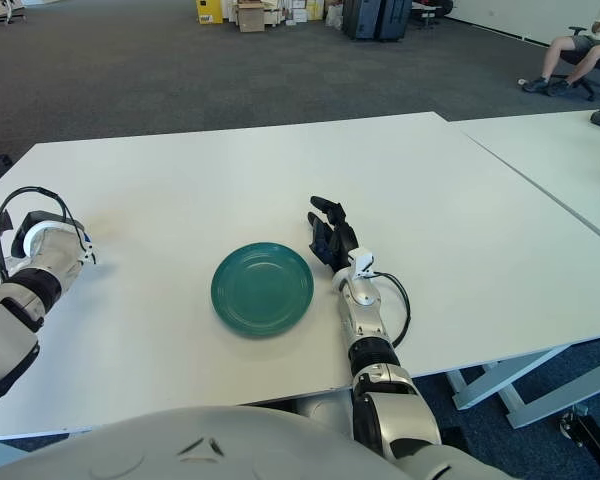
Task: Put the bottle into the plate.
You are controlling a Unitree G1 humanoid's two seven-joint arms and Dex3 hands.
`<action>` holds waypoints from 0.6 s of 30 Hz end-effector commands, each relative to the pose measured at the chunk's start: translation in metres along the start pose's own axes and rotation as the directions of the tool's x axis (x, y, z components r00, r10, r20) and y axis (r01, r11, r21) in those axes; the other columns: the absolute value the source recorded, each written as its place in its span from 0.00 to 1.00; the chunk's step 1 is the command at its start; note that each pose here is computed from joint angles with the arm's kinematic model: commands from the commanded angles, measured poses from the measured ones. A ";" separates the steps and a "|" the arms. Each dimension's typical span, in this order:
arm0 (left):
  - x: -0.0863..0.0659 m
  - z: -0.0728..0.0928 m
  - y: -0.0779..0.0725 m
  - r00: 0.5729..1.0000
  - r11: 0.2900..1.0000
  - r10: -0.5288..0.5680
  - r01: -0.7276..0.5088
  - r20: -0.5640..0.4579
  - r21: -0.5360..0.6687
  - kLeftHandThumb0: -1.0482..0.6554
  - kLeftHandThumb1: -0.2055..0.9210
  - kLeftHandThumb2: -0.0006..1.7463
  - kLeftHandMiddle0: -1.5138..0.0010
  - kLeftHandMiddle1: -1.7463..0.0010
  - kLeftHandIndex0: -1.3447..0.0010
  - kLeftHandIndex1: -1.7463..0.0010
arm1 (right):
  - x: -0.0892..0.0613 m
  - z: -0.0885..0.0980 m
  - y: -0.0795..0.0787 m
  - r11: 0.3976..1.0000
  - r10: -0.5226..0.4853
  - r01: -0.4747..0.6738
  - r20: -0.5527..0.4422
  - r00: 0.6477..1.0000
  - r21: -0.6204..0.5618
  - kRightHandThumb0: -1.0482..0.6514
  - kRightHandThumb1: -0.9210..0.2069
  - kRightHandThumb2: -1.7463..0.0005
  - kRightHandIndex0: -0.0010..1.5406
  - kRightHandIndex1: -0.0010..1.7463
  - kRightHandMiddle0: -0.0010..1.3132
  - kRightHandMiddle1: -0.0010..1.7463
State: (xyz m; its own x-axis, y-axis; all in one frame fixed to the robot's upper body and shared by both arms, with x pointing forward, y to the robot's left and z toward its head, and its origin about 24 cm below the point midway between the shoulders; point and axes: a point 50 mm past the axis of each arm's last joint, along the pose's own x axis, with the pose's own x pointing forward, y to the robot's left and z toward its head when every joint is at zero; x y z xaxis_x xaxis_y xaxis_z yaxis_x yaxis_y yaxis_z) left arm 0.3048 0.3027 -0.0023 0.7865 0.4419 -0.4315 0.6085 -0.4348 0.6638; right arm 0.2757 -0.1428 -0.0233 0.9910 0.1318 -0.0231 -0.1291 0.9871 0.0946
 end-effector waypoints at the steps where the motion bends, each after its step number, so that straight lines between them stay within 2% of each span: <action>1: -0.016 0.014 -0.051 0.963 0.917 0.260 -0.225 0.067 -0.328 0.38 0.73 0.41 0.32 0.00 0.56 0.16 | -0.002 -0.005 -0.005 1.000 -0.004 0.005 -0.033 0.999 0.022 0.27 0.00 0.54 0.22 0.00 0.00 0.50; 7: -0.017 0.014 -0.051 0.951 0.889 0.302 -0.257 0.064 -0.378 0.39 0.79 0.36 0.33 0.00 0.57 0.17 | -0.002 -0.005 -0.005 1.000 -0.002 0.003 -0.033 0.999 0.019 0.27 0.00 0.53 0.22 0.00 0.00 0.49; 8: -0.016 0.013 -0.047 0.946 0.880 0.319 -0.272 0.060 -0.389 0.39 0.79 0.35 0.33 0.00 0.57 0.17 | -0.003 -0.006 -0.005 1.000 -0.002 0.003 -0.032 0.999 0.018 0.27 0.00 0.53 0.22 0.00 0.00 0.49; 10: -0.016 0.012 -0.042 0.938 0.866 0.342 -0.293 0.054 -0.405 0.39 0.79 0.35 0.34 0.00 0.57 0.18 | -0.003 -0.006 -0.005 1.000 -0.002 0.002 -0.031 1.000 0.016 0.27 0.00 0.53 0.22 0.00 0.00 0.49; 18: -0.018 0.011 -0.044 0.905 0.830 0.424 -0.378 0.024 -0.411 0.39 0.78 0.36 0.35 0.00 0.58 0.17 | -0.004 -0.007 -0.004 1.000 -0.013 0.013 -0.038 0.999 0.002 0.27 0.00 0.53 0.22 0.00 0.00 0.48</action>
State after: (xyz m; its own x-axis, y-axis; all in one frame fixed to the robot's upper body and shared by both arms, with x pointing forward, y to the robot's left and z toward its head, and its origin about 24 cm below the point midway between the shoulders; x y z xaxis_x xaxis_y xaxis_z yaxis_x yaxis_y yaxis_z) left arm 0.2768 0.3152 -0.0108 0.9752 0.2135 -0.0584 0.1147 -0.2621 0.9582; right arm 0.2753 -0.1447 -0.0242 0.9905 0.1350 -0.0253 -0.1323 0.9871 0.0897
